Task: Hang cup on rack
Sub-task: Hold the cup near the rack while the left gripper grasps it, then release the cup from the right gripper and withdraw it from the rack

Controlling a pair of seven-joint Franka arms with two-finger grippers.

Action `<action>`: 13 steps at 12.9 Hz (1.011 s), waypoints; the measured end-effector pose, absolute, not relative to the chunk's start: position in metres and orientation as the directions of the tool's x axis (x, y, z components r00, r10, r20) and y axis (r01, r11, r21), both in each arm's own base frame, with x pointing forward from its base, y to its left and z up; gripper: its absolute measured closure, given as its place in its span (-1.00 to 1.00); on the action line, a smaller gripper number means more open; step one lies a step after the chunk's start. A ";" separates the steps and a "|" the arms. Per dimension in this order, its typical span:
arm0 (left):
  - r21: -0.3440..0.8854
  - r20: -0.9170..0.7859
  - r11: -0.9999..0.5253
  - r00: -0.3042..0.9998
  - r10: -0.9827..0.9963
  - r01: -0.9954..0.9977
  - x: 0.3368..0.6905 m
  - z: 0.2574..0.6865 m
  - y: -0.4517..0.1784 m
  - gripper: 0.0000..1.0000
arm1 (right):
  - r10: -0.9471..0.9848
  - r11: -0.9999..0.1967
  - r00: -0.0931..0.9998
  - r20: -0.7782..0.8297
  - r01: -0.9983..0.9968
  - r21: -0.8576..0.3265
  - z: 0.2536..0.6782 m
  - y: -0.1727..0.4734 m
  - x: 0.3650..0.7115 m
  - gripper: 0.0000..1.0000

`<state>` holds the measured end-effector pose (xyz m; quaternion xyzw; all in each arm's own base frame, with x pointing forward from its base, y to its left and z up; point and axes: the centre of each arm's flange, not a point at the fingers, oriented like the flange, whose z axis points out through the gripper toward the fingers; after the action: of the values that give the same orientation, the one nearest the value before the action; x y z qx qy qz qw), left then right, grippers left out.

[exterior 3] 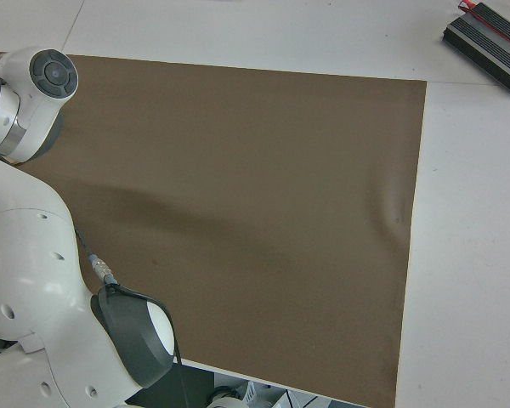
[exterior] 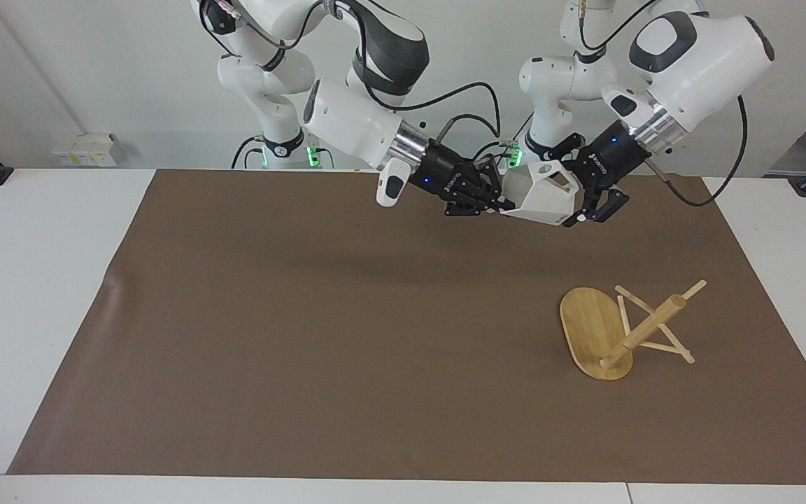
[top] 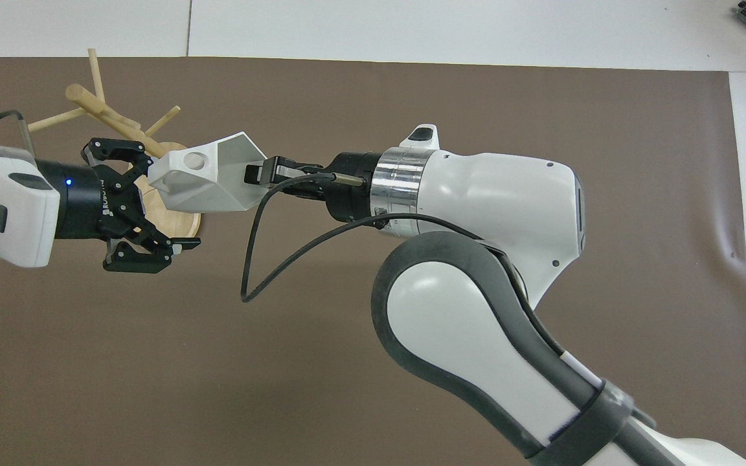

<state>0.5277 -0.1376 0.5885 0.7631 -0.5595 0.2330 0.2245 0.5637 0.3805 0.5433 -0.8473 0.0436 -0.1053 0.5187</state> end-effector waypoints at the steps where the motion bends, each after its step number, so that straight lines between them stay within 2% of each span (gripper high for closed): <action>1: 0.081 0.613 -0.278 0.268 -0.743 -0.957 0.528 0.589 -0.137 -1.00 | -0.184 -0.458 0.974 0.134 0.035 -0.888 0.543 0.380 0.564 0.92; 13: 0.010 0.633 -0.216 0.174 -0.754 -0.976 0.529 0.592 -0.144 -1.00 | -0.183 -0.460 0.974 0.131 0.033 -0.887 0.541 0.380 0.564 0.92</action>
<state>0.5295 -0.1438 0.5923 0.7356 -0.5882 0.2592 0.2140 0.5637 0.3799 0.5414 -0.8480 0.0442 -0.1044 0.5176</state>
